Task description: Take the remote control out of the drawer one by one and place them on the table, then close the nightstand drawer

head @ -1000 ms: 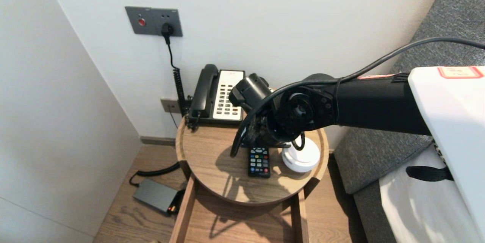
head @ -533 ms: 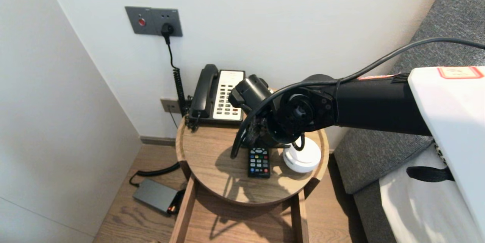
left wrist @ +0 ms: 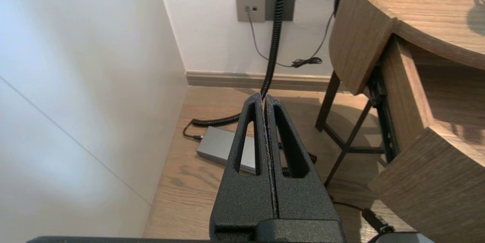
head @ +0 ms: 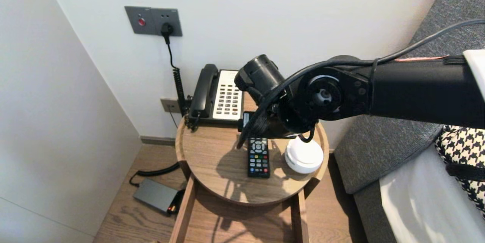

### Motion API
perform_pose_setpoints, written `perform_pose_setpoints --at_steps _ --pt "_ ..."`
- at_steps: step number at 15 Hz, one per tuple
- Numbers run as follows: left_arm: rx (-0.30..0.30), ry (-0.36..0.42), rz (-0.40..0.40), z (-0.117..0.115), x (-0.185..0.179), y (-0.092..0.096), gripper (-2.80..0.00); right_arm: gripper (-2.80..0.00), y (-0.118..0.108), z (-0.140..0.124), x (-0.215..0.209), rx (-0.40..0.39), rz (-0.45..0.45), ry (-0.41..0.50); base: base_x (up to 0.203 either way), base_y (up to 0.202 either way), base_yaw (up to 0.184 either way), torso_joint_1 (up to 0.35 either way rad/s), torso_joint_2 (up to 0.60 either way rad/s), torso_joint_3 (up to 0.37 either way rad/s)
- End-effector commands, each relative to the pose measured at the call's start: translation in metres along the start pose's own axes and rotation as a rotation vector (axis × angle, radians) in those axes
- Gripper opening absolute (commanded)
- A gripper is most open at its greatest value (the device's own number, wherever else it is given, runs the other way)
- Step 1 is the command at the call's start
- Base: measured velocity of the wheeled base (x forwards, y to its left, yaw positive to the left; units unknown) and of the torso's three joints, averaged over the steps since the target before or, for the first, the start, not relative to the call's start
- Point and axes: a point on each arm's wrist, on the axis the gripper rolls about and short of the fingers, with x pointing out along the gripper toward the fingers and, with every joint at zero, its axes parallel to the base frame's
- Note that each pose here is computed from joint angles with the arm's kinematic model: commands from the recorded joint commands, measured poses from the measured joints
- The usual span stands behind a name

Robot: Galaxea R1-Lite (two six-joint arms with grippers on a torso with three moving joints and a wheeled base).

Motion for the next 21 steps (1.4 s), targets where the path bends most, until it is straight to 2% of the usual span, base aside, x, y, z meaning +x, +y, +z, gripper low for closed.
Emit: perform_pose_setpoints --at_steps 1,3,4,6,10,16,19,21 --pt "0.000 0.012 0.000 -0.003 0.001 0.000 -2.80 0.00 0.000 0.010 -0.030 0.018 0.048 -0.051 0.000 0.000 0.000 0.000 0.00 0.000" --pt "0.000 0.012 0.000 -0.003 0.001 0.000 -2.80 0.00 0.000 0.013 -0.047 0.023 0.075 -0.071 0.000 0.000 0.000 0.000 0.00 0.000" --pt "0.000 0.012 0.000 -0.003 0.001 0.000 -2.80 -2.80 -0.003 0.015 -0.062 0.032 0.096 -0.089 0.000 0.000 0.000 0.000 0.00 0.000" --pt "0.000 0.012 0.000 -0.003 0.001 0.000 -2.80 -2.80 -0.008 0.019 -0.091 0.043 0.137 -0.119 0.000 0.000 0.000 0.000 0.00 0.000" --pt "0.000 0.012 0.000 -0.003 0.001 0.000 -2.80 -2.80 -0.039 0.009 -0.166 0.060 0.219 -0.142 0.000 0.000 0.000 0.000 0.00 0.000" --pt "0.000 0.012 0.000 -0.003 0.001 0.000 -2.80 -2.80 -0.096 -0.057 -0.175 -0.021 0.131 0.011 0.000 0.000 0.000 0.000 0.00 0.000" --pt "0.000 0.012 0.000 -0.003 0.001 0.000 -2.80 -2.80 -0.110 -0.091 -0.161 -0.060 0.106 0.071 0.000 0.000 0.000 0.000 0.00 0.000" --pt "0.000 0.012 0.000 -0.003 0.001 0.000 -2.80 -2.80 -0.118 -0.113 -0.153 -0.076 0.120 0.079 0.000 0.000 0.000 0.000 0.00 0.000"
